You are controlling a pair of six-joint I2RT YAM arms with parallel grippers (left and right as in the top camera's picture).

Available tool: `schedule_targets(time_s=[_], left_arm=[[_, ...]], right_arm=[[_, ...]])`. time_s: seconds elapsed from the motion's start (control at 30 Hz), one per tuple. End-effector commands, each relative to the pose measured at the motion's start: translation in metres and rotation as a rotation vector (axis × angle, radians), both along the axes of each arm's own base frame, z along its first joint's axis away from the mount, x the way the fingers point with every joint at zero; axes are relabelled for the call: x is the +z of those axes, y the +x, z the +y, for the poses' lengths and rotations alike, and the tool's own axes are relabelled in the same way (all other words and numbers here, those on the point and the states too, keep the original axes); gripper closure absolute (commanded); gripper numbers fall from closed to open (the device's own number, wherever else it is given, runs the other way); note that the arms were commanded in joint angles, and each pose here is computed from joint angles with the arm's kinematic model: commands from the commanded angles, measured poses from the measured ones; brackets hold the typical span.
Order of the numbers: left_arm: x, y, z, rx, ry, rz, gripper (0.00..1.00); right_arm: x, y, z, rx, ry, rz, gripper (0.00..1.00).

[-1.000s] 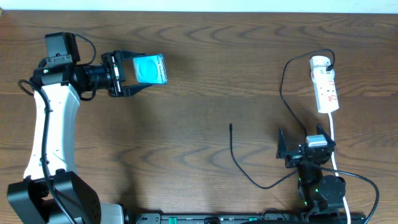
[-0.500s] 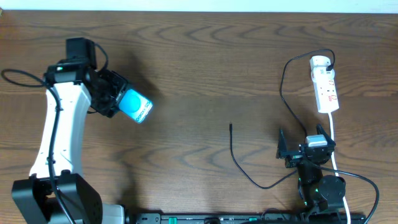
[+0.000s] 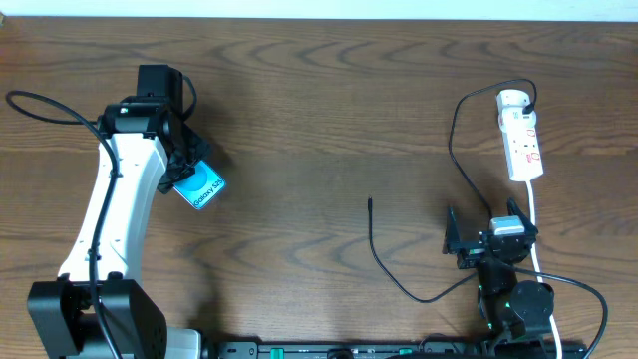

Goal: Plug charger to phone and switch on socket
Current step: 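Rotate the held phone to present its bottom edge rightward, then raise the right gripper and swing it toward the table center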

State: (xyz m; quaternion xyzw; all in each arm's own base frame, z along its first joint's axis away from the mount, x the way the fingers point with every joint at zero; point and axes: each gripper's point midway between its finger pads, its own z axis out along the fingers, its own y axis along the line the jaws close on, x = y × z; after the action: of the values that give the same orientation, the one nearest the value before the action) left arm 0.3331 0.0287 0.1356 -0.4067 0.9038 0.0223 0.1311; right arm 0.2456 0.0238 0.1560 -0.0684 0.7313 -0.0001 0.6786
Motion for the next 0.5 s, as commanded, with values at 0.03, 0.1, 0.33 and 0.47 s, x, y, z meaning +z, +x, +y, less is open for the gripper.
schedule_targets(time_s=[0.03, 0.1, 0.33, 0.47], left_arm=[[0.004, -0.002, 0.006, -0.006, 0.040, -0.008, 0.93], [0.004, -0.002, 0.006, -0.006, 0.040, -0.007, 0.92], [0.004, -0.002, 0.006, -0.006, 0.040, -0.008, 0.93], [0.004, -0.002, 0.006, -0.006, 0.040, -0.008, 0.93]], right_arm=[[0.003, 0.000, -0.001, -0.005, -0.019, -0.016, 0.01], [0.003, 0.000, -0.001, -0.006, -0.020, -0.016, 0.01], [0.010, 0.001, -0.004, -0.028, -0.018, -0.044, 0.01], [0.022, -0.001, 0.010, 0.056, 0.019, -0.091, 0.01]])
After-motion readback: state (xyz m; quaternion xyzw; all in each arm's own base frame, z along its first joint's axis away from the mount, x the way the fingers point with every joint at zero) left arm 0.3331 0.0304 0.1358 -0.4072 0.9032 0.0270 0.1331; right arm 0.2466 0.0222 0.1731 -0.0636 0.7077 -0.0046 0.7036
